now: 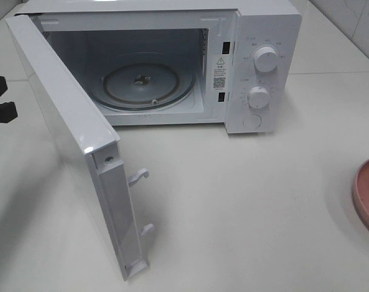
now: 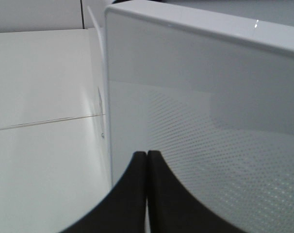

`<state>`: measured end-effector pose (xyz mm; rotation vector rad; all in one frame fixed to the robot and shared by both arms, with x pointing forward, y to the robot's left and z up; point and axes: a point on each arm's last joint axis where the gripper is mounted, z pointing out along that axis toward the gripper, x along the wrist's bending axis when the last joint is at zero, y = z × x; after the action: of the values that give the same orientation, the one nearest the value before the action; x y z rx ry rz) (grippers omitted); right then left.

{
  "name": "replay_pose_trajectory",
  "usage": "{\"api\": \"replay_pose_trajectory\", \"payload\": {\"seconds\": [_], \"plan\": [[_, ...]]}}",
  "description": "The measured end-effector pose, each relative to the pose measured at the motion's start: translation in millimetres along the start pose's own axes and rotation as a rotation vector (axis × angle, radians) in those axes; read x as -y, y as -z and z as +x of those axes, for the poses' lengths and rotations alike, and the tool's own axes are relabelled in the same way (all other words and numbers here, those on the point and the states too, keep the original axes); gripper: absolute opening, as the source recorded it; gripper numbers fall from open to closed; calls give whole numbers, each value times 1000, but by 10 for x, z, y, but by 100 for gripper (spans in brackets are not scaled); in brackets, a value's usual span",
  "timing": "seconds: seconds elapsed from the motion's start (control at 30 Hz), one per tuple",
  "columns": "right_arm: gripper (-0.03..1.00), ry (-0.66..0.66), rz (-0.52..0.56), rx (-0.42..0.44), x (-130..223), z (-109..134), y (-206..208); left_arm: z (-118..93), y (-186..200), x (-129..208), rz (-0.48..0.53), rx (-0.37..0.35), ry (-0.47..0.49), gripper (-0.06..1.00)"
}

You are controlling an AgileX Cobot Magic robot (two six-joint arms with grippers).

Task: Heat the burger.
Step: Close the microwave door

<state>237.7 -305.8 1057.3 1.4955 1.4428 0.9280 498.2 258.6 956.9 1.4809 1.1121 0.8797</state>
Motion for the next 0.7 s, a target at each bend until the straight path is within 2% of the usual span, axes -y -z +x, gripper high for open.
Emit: {"api": "replay_pose_trajectory", "payload": {"seconds": [0.23,0.43,0.7], "plan": [[76,0,0,0,0,0,0,-161,-164,52,21,42,17,0],[76,0,0,0,0,0,0,-241,-225,73,29,36,46,0],[76,0,0,0,0,0,0,-434,-301,65,25,82,31,0]]}}
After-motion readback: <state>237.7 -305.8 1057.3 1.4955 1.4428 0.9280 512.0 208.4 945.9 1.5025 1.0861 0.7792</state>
